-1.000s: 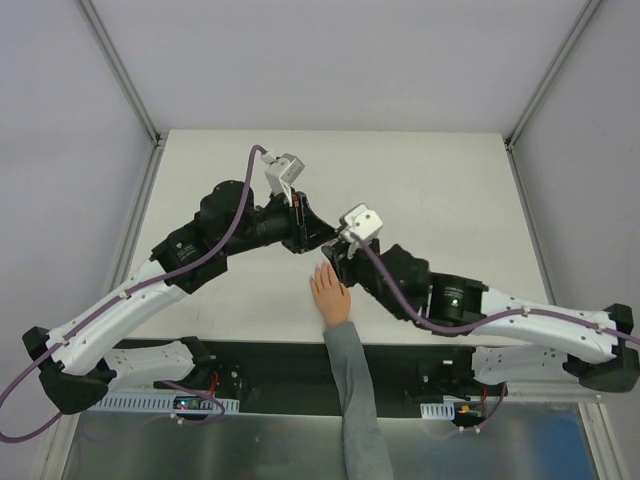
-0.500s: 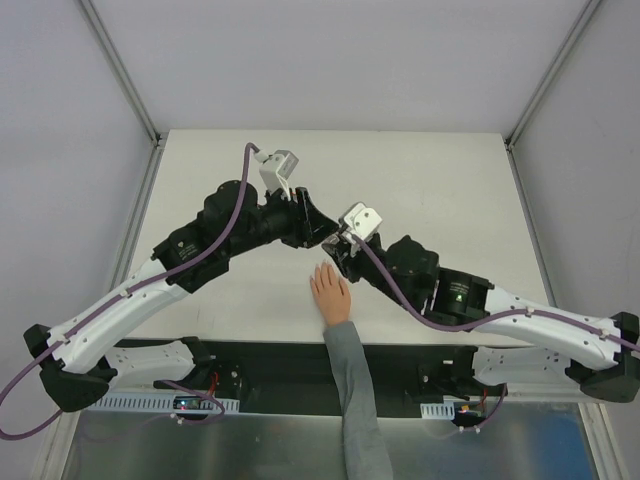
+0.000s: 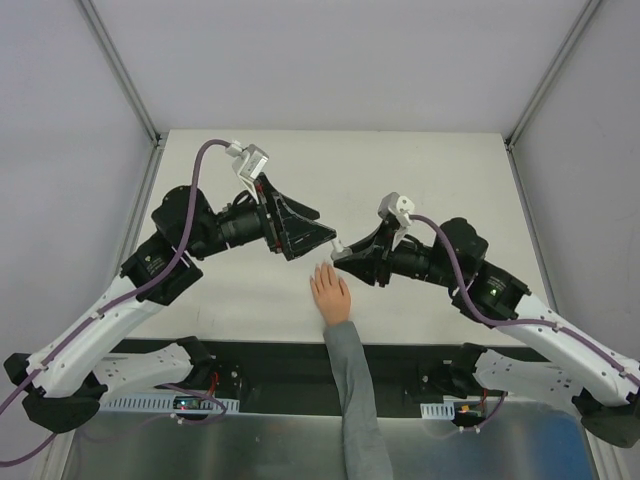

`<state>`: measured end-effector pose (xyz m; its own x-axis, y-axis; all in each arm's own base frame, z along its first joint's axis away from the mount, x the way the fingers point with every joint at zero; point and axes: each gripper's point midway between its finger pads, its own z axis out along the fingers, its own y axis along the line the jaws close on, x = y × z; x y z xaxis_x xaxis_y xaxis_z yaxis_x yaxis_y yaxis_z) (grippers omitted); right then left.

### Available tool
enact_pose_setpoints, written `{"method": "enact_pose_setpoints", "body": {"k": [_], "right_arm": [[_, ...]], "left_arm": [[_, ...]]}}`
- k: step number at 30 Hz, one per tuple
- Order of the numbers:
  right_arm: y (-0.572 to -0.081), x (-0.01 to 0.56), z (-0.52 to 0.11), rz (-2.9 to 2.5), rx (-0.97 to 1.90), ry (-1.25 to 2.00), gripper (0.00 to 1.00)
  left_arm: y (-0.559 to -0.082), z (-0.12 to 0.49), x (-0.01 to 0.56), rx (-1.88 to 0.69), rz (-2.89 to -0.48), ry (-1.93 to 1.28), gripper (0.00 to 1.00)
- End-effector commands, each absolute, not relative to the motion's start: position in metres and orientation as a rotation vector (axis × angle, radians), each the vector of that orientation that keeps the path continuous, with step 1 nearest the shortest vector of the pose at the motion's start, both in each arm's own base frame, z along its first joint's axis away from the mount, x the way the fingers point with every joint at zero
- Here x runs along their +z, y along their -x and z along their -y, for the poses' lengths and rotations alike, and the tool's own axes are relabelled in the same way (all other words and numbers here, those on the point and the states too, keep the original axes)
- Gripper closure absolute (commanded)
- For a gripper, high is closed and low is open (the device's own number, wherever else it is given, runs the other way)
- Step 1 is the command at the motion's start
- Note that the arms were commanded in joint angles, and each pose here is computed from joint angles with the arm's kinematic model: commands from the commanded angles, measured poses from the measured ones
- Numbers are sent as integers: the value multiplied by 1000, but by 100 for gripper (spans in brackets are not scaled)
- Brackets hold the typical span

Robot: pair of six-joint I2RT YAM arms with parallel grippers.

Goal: Paint the nails

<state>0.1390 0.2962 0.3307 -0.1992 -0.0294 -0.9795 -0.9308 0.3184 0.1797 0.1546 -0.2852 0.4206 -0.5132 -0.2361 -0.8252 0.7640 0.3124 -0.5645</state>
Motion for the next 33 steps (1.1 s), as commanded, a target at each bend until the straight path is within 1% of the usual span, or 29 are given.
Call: {"method": "enact_pose_setpoints", "body": {"k": [1, 4, 6, 7, 8, 10, 11, 14, 18, 23, 26, 30, 32, 33], "right_arm": [[-107, 362, -296, -1397, 1300, 954, 99], [-106, 366, -294, -1382, 1320, 946, 100], [-107, 367, -294, -1378, 1320, 943, 100], [-109, 367, -294, -1379, 1315, 937, 99], [-110, 367, -293, -1378, 1311, 933, 99], [-113, 370, -291, -1373, 1295, 912, 100], [-114, 371, -290, -1375, 1288, 902, 100], [-120, 368, -289, -1396, 1259, 882, 100], [-124, 367, -288, -1403, 1239, 866, 99], [-129, 369, -287, -1400, 1213, 849, 100], [-130, 371, -286, -1394, 1204, 846, 99], [-131, 370, -288, -1402, 1202, 846, 100], [-133, 370, -288, -1408, 1196, 843, 100], [-134, 369, -288, -1412, 1190, 839, 100]], "left_arm": [[-132, 298, 431, -1511, -1552, -657, 22], [-132, 303, 426, -1540, -1550, -679, 21], [-128, 308, 424, -1576, -1549, -712, 25], [-126, 309, 427, -1591, -1535, -725, 31], [-125, 312, 425, -1605, -1539, -738, 35], [-126, 313, 424, -1609, -1542, -739, 38], [-126, 314, 423, -1609, -1545, -743, 44], [-126, 315, 420, -1613, -1552, -752, 54], [-128, 318, 416, -1615, -1565, -761, 58], [-130, 320, 410, -1607, -1584, -767, 58], [-134, 322, 406, -1590, -1608, -760, 62], [-138, 324, 400, -1568, -1652, -754, 60], [-139, 324, 400, -1566, -1657, -748, 69], [-140, 324, 400, -1562, -1655, -747, 76]]}}
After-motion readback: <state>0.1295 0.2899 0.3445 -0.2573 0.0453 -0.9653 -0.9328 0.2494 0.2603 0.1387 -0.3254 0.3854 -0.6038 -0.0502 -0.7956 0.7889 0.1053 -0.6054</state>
